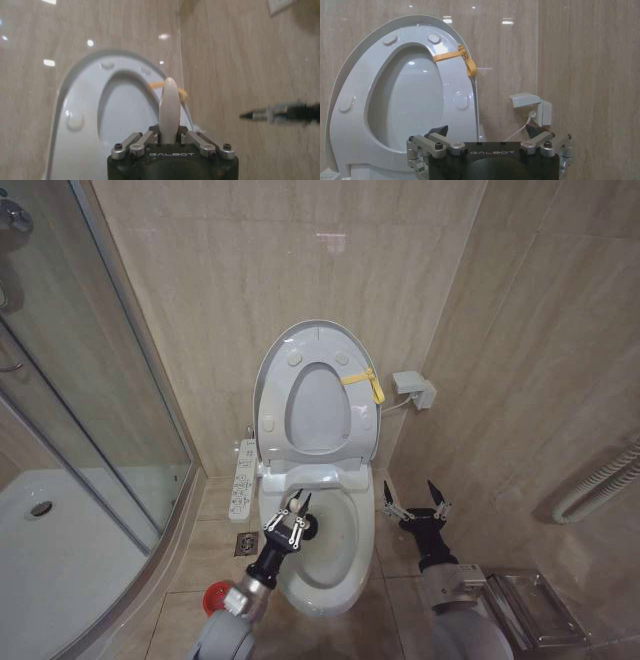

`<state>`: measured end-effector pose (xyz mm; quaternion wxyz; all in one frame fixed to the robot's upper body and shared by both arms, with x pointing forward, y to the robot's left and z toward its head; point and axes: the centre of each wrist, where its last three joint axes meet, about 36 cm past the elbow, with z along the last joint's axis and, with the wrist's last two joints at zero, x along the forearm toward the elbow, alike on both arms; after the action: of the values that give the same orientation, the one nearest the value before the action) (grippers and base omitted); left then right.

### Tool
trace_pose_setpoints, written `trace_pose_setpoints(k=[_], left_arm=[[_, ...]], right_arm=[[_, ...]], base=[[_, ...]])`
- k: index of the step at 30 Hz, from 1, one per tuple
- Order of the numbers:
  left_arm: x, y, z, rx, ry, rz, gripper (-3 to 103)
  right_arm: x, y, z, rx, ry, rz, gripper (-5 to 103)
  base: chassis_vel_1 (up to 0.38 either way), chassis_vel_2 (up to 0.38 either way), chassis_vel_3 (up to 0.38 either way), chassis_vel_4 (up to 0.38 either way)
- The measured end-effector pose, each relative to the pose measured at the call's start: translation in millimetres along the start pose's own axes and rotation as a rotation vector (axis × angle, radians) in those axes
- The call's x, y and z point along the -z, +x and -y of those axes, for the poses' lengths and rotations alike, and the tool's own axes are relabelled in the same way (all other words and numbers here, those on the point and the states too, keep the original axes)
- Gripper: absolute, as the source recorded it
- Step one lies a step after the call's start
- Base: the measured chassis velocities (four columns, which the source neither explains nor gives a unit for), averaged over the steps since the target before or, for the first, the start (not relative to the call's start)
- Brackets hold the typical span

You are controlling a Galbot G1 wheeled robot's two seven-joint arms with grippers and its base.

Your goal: Open the toilet lid, clean the toilet bowl with a toilet brush, close the toilet lid, and flush.

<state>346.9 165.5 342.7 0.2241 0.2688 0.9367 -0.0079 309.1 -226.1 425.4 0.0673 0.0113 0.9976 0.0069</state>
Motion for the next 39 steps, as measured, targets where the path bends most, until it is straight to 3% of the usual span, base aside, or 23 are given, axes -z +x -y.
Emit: trace_pose_setpoints(k=[7,14,16,18,22,28,36,39], left_arm=[[38.6,8.7,7.5,0.039,-0.001,0.036,20],[73.1,31.9,13.7,0.101,0.013,0.01,20],[84.8,39.7,11.8,0.119,-0.006,0.001,20],[97.0,52.5,3.6,0.147,-0.064,-0.017,20],[101.5,71.0,-11.0,0.204,-0.127,-0.052,20],[98.9,88.9,-19.9,0.307,-0.167,-0.095,20],[52.0,113.3,-22.8,0.462,-0.193,-0.197,20],[37.8,119.3,-24.9,0.487,-0.196,-0.217,20]], right_arm=[[0.0,0.0,0.0,0.0,0.0,0.0,100],[0.0,0.0,0.0,0.0,0.0,0.0,100],[0.0,0.0,0.0,0.0,0.0,0.0,100],[0.0,0.0,0.0,0.0,0.0,0.0,100],[0.0,0.0,0.0,0.0,0.0,0.0,100],[0.0,0.0,0.0,0.0,0.0,0.0,100],[0.0,0.0,0.0,0.0,0.0,0.0,100],[0.0,0.0,0.0,0.0,0.0,0.0,100]], base=[[0.0,0.0,0.0,0.0],[0.0,0.0,0.0,0.0],[0.0,0.0,0.0,0.0],[0.0,0.0,0.0,0.0],[0.0,0.0,0.0,0.0],[0.0,0.0,0.0,0.0],[0.0,0.0,0.0,0.0],[0.0,0.0,0.0,0.0]])
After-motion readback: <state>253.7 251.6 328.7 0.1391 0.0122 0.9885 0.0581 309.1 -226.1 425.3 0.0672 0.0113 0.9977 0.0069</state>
